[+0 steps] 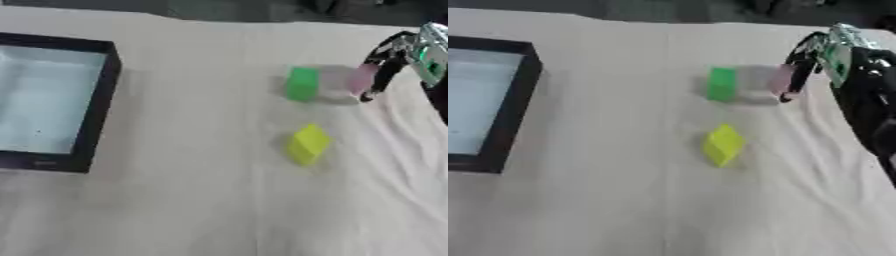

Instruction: Pick up the objects with one hand, pass them to the other hand, and then place them into the box on the other side of the table.

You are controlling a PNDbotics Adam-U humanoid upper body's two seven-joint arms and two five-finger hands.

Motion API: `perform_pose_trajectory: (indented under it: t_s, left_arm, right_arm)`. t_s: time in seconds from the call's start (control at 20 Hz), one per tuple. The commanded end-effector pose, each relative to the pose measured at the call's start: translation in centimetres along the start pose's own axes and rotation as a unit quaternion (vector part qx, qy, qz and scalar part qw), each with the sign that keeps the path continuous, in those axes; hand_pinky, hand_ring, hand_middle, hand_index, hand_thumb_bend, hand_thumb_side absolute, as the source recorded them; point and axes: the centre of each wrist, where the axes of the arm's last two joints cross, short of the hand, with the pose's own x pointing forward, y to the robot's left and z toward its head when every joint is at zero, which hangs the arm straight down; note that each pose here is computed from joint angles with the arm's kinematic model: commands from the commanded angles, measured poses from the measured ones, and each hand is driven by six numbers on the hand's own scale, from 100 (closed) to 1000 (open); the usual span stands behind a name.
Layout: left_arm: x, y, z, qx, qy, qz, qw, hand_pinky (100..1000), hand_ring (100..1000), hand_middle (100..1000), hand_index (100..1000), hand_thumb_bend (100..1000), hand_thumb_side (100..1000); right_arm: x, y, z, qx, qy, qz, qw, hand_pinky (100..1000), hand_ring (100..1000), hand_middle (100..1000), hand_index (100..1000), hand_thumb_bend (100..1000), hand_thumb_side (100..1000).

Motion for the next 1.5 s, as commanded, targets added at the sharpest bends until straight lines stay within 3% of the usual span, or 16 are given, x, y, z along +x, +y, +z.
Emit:
perform_pose_trajectory:
  t_s: [0.05, 0.3, 0.5, 0.9, 1.1, 1.25, 1.5]
  left_arm:
    - [1.2, -0.1, -0.3, -0.005, -0.018, 0.005, 1.000, 745, 762, 749, 870, 280, 698]
    - [1.1, -0.1, -0.3, -0.006, -0.017, 0.005, 1.000, 746, 762, 749, 870, 279, 698]
    - [1.1, -0.1, -0.3, -0.006, -0.016, 0.004, 1.000, 747, 762, 750, 871, 281, 699]
    - [1.2, -0.1, -0.3, -0.005, -0.018, 0.005, 1.000, 748, 762, 749, 871, 281, 698]
    - [1.2, 0.0, -0.3, -0.005, -0.018, 0.003, 1.000, 749, 761, 749, 871, 281, 697]
    - [1.2, 0.0, -0.4, -0.006, -0.019, 0.002, 1.000, 749, 760, 749, 871, 282, 696]
    - [1.2, 0.1, -0.4, -0.006, -0.019, 0.000, 1.000, 749, 759, 749, 870, 282, 695]
  right_arm:
    - [-0.5, -1.2, 0.7, -0.028, 0.009, -0.006, 1.000, 942, 927, 888, 910, 438, 100]
    - [-0.4, -1.2, 0.7, -0.045, 0.004, -0.017, 0.999, 931, 910, 858, 885, 393, 100]
    - [-0.4, -1.2, 0.7, -0.048, -0.001, -0.024, 0.999, 925, 902, 842, 869, 300, 100]
    - [-0.2, -1.2, 0.7, -0.082, -0.002, -0.029, 0.996, 881, 845, 667, 677, 237, 100]
    - [-0.2, -1.9, 1.7, -0.133, -0.001, -0.024, 0.991, 857, 794, 630, 623, 269, 100]
    - [0.2, -2.7, 3.3, -0.202, 0.003, -0.013, 0.979, 849, 775, 616, 587, 250, 100]
    - [1.2, -3.4, 5.7, -0.244, -0.032, -0.005, 0.969, 849, 771, 617, 593, 216, 100]
